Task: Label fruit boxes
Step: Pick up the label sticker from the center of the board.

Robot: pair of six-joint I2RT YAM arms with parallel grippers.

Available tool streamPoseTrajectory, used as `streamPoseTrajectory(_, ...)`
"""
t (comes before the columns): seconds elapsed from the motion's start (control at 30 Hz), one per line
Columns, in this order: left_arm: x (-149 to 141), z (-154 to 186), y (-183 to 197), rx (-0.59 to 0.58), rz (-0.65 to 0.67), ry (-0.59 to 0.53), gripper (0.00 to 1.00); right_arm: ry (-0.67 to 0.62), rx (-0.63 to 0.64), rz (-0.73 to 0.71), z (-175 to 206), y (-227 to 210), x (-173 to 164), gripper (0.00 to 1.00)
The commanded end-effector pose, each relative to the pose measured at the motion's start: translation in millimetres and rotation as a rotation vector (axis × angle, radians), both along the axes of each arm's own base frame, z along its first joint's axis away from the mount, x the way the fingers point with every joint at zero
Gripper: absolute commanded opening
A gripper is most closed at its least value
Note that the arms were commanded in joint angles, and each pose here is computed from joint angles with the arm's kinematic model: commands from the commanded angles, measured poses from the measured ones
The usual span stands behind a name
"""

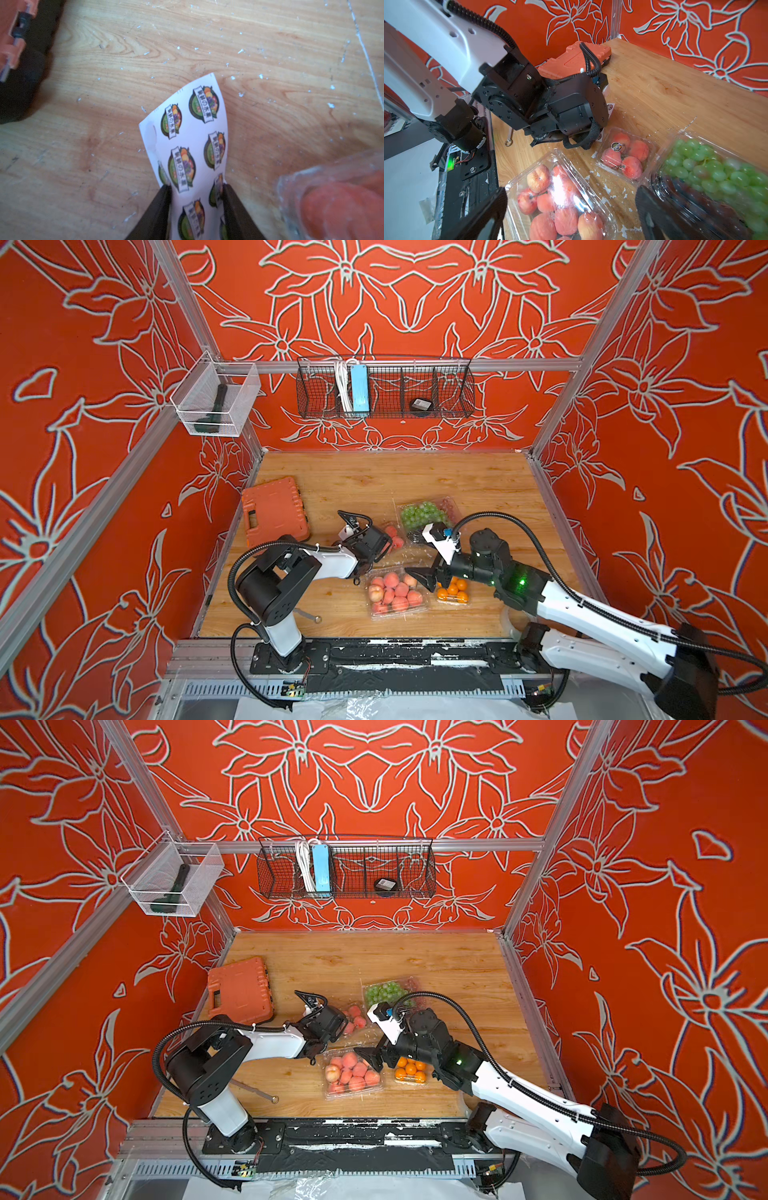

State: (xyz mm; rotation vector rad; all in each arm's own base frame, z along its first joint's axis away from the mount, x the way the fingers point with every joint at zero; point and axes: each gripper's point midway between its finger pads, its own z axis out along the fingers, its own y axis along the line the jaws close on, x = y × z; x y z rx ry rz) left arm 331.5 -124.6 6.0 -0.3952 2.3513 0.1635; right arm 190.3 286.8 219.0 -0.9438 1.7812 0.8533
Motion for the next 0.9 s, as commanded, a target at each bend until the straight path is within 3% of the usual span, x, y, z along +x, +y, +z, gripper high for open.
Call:
streamPoseTrajectory(0.0,-77,-67,26,0.040,-0.043,0.365,0.39,0.008,0.021,0.021,0,3,-5,0.98)
streamPoseTrajectory(0.23,-55,-25,16,-0.039,-0.084,0.178,0.26,0.011,0.001,0.003,-6,6,1,0.98)
streamPoseTrajectory(0.67,-42,51,23,-0.161,-0.147,-0.130,0.20,0.026,-0.028,-0.027,-17,15,16,0.97)
streamPoseTrajectory(0.77,-41,79,18,-0.210,-0.188,-0.231,0.20,0.046,-0.015,-0.075,-14,15,25,0.97)
streamPoseTrajectory(0.87,-42,124,3,-0.280,-0.309,-0.361,0.18,0.070,0.017,-0.090,-1,17,28,0.98)
